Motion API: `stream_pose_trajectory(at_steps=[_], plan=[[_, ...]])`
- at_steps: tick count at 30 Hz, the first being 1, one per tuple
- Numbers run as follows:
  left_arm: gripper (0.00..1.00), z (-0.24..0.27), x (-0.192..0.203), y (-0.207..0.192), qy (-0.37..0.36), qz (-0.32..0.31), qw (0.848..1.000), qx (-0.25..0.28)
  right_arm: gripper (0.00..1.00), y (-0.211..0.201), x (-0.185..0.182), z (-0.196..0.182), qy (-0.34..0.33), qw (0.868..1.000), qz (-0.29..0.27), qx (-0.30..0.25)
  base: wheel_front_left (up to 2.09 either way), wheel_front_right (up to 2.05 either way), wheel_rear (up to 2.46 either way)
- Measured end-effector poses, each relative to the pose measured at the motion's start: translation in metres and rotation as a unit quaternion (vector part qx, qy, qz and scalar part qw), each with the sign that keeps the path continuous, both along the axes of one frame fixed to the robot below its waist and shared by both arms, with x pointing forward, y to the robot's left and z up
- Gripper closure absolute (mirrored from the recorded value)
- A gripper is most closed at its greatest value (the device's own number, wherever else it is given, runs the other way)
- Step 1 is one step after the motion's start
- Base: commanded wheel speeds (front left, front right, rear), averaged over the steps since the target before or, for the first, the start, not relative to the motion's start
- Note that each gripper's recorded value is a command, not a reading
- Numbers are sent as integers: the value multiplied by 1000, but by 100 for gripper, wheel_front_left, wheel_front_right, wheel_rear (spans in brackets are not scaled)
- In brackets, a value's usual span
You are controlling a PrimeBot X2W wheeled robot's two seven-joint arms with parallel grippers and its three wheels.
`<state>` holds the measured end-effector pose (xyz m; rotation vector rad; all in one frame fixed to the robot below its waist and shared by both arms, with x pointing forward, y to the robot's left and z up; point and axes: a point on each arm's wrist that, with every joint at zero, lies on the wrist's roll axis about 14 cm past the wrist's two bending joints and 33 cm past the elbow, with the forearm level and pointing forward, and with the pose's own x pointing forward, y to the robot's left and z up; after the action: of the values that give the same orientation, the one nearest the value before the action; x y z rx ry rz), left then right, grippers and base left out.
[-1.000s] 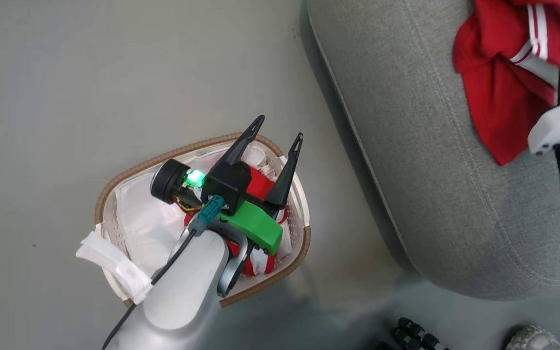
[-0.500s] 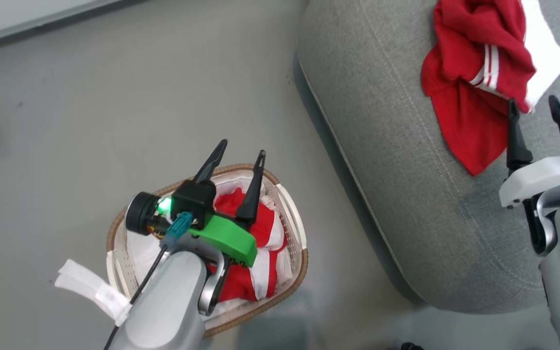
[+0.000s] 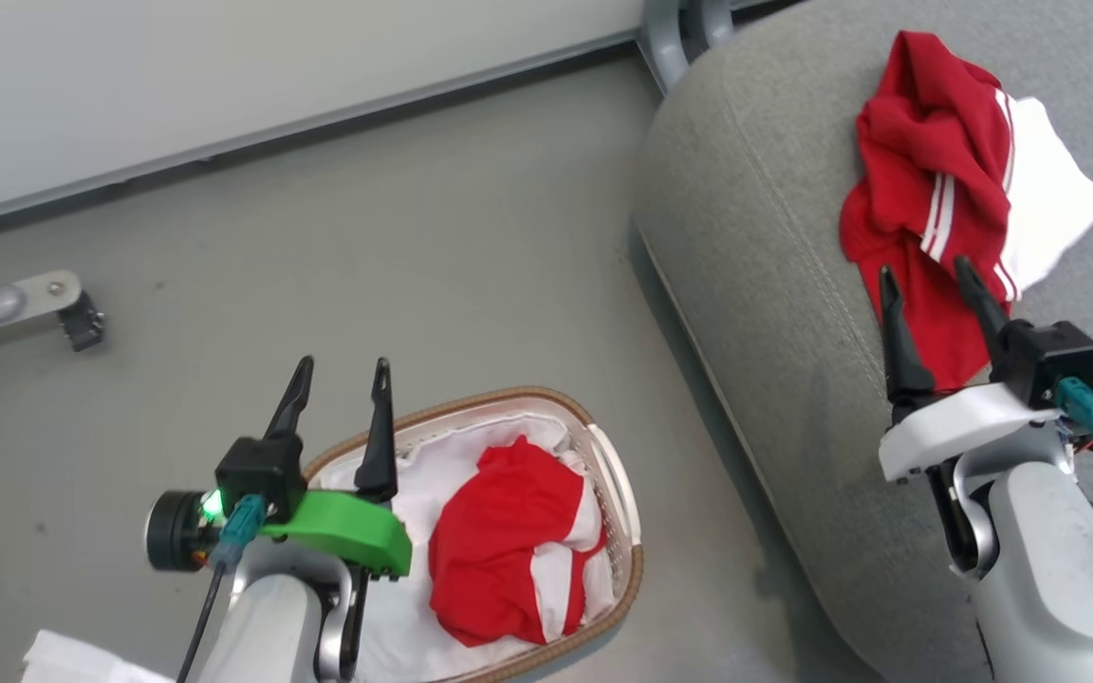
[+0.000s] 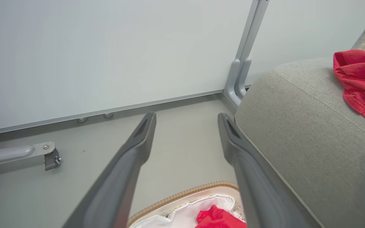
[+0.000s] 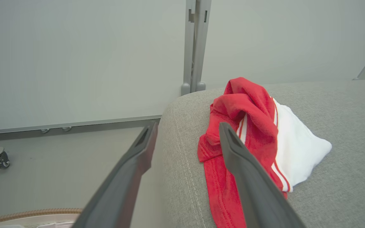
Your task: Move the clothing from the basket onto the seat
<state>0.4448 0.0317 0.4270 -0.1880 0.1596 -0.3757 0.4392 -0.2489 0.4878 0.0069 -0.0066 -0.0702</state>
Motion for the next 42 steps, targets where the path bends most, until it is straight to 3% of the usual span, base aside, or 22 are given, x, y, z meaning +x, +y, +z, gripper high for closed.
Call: stream_pose_trajectory(at_steps=[9,21,32,42], plan=[[0,1,-30,75,5,103,994,35,0,50,-9,2,-8,998,55,25,0,0,0],[0,3,-78,124,12,169,985,46,0,82,-38,-9,11,995,88,45,0,0,0],[0,3,-97,133,15,186,982,39,0,96,-45,-9,12,993,104,50,0,0,0],[0,-14,-83,96,44,126,991,29,0,97,-27,-1,-3,993,106,53,0,0,0]])
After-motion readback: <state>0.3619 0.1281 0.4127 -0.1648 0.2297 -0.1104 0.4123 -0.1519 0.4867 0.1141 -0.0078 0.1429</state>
